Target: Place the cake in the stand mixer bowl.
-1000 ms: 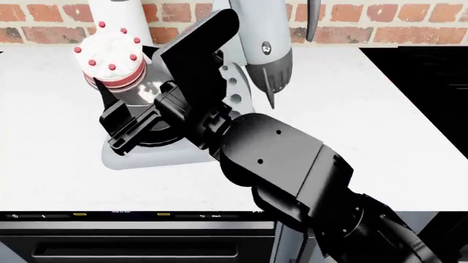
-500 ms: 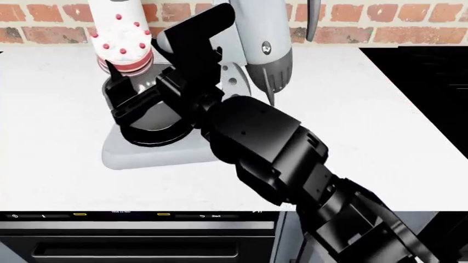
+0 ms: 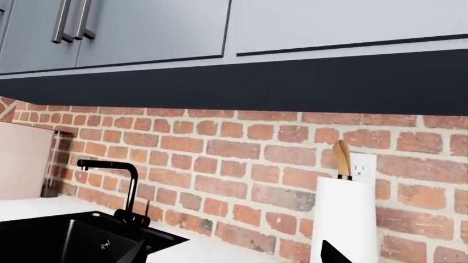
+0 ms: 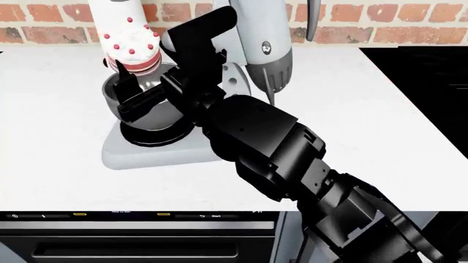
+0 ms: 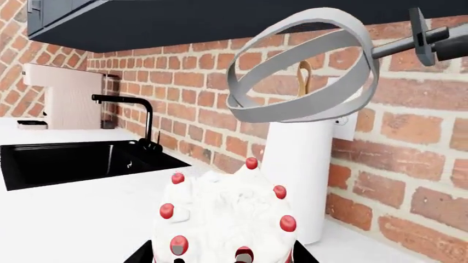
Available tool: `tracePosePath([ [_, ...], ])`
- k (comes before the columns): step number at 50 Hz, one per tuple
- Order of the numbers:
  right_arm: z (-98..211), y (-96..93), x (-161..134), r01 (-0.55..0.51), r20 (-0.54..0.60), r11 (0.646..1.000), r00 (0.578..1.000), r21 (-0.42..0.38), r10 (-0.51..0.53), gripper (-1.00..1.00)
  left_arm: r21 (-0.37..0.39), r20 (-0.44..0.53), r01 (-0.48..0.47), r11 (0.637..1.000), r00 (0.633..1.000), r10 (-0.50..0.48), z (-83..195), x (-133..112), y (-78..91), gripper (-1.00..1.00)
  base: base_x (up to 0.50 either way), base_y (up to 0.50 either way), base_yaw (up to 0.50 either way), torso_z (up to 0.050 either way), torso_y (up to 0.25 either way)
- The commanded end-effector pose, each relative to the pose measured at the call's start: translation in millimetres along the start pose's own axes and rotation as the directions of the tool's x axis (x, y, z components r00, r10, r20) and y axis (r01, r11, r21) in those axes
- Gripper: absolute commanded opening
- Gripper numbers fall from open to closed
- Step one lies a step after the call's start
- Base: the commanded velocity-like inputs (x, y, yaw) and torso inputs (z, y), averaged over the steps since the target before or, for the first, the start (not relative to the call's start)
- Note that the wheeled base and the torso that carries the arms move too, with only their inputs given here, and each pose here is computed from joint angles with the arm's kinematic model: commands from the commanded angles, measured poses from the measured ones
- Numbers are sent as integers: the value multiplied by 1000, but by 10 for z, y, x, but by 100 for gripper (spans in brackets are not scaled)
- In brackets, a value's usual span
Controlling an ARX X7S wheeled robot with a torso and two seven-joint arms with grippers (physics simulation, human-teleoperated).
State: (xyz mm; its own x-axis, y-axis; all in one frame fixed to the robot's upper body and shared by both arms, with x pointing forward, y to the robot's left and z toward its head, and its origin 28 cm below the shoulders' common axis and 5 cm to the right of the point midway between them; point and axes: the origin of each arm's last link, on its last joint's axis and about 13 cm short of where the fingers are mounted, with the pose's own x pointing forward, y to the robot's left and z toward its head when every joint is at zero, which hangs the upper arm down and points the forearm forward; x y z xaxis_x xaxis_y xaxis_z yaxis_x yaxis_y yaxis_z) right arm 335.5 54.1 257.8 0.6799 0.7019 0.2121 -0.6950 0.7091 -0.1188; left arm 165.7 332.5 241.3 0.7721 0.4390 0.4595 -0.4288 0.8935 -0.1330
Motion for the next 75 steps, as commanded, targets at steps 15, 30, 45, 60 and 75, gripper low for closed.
tracePosePath([
  [15,-7,-11,19,22,-14,999,1000,-31,-22,-100,-1,-3,-1,1000,1000,1,-9,0,4,100,0,0,0,0,0],
  [30,-4,-22,36,19,-23,999,1000,-28,-19,100,-1,-3,0,1000,1000,0,-9,-2,4,100,0,0,0,0,0],
  [45,2,7,21,2,-18,999,1000,-40,-3,100,-2,-6,0,1000,1000,0,-11,-5,4,100,0,0,0,0,0],
  [60,289,190,-242,-59,186,994,980,-94,76,100,-5,-6,1,1000,1000,-1,-15,-6,2,100,0,0,0,0,0],
  [75,346,205,-511,-35,243,993,968,-115,63,100,-6,-9,12,1000,1000,-12,-25,-20,-12,100,0,0,0,0,0],
])
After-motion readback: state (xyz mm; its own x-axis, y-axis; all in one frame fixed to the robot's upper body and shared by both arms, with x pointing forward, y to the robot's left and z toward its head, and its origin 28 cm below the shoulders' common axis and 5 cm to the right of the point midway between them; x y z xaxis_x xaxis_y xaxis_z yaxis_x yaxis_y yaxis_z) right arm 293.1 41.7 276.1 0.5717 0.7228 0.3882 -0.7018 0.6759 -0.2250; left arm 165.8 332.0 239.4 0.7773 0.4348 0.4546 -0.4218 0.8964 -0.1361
